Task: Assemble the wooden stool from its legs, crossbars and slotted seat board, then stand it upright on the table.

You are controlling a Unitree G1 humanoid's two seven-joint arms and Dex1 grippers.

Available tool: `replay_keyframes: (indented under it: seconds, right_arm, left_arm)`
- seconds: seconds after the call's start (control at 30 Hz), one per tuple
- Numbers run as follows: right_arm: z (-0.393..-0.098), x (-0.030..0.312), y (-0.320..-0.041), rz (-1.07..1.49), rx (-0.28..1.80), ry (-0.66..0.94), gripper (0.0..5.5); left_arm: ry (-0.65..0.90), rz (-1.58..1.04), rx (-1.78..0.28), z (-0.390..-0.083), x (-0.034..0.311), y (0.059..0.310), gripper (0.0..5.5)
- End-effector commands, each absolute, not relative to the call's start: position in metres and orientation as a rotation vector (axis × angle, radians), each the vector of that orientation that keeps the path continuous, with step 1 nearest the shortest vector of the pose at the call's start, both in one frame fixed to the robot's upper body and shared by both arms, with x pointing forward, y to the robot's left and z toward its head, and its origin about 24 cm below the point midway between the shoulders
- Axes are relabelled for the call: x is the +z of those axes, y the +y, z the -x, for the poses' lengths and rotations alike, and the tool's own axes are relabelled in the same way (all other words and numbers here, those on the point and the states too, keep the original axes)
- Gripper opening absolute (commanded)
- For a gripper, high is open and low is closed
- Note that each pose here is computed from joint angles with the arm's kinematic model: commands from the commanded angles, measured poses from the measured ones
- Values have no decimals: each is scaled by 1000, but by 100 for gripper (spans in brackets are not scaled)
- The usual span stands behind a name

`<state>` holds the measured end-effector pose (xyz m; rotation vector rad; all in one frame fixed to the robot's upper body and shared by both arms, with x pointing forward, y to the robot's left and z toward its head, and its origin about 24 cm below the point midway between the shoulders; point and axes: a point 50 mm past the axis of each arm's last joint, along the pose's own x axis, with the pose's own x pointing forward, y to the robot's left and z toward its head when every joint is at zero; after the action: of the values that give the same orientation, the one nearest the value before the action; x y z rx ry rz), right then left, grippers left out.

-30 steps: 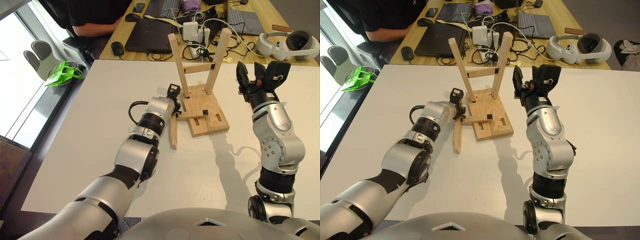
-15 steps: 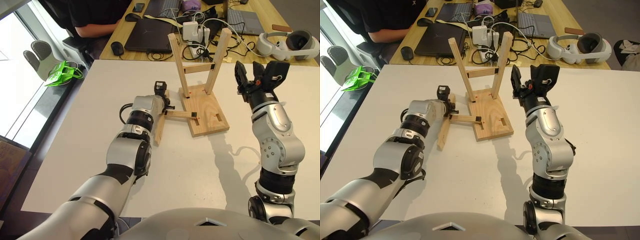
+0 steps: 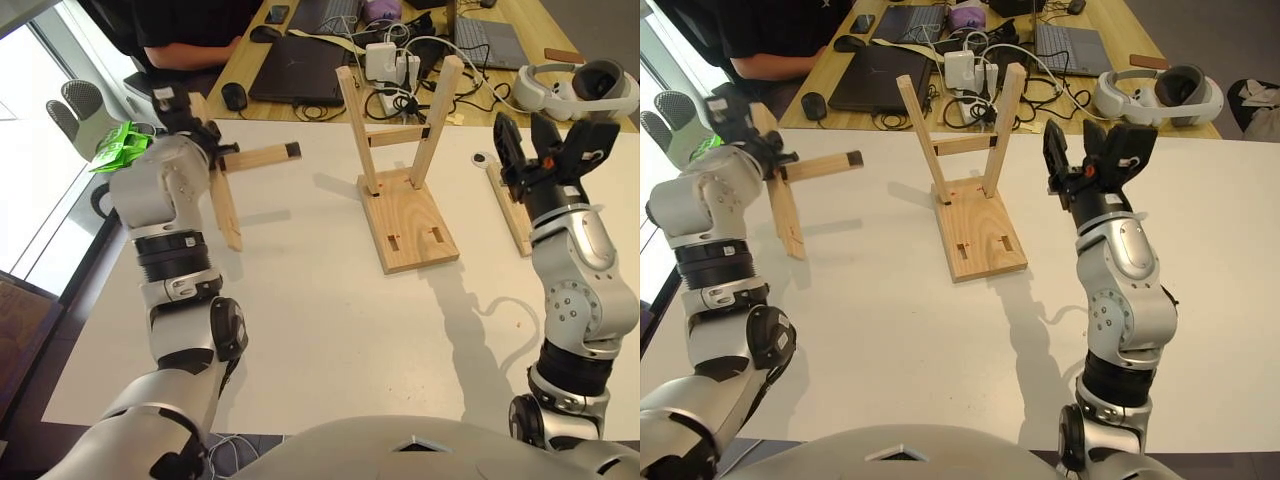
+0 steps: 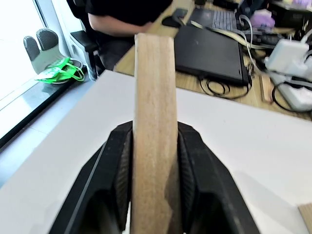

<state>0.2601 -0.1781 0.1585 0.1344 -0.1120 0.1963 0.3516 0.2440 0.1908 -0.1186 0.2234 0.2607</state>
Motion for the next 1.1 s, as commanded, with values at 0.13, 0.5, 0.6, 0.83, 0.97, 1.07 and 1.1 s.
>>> replay_keyframes:
  seconds: [0.13, 0.5, 0.6, 0.83, 0.97, 1.07, 1.1]
  right_arm:
    - [-234, 150, -141, -185, 583, 11, 289]
    - [-234, 162, -99, -188, 758, -19, 379]
    - [-240, 161, -92, -222, 777, 5, 379]
    - [-242, 154, -79, -307, 802, 61, 379]
    - [-241, 153, -71, -374, 805, 70, 379]
    - [-241, 152, -68, -398, 799, 70, 379]
    - [-242, 153, -67, -406, 799, 68, 379]
  left_arm:
    - [-162, 245, 97, -348, 274, 194, 104]
    - [-110, 374, -219, -313, 246, 88, 104]
    - [-106, 378, -271, -308, 247, 71, 104]
    - [-118, 399, -331, -304, 254, 53, 104]
    - [-125, 415, -341, -305, 258, 49, 104]
    - [-138, 423, -344, -307, 262, 48, 104]
    - [-140, 425, -343, -307, 262, 48, 104]
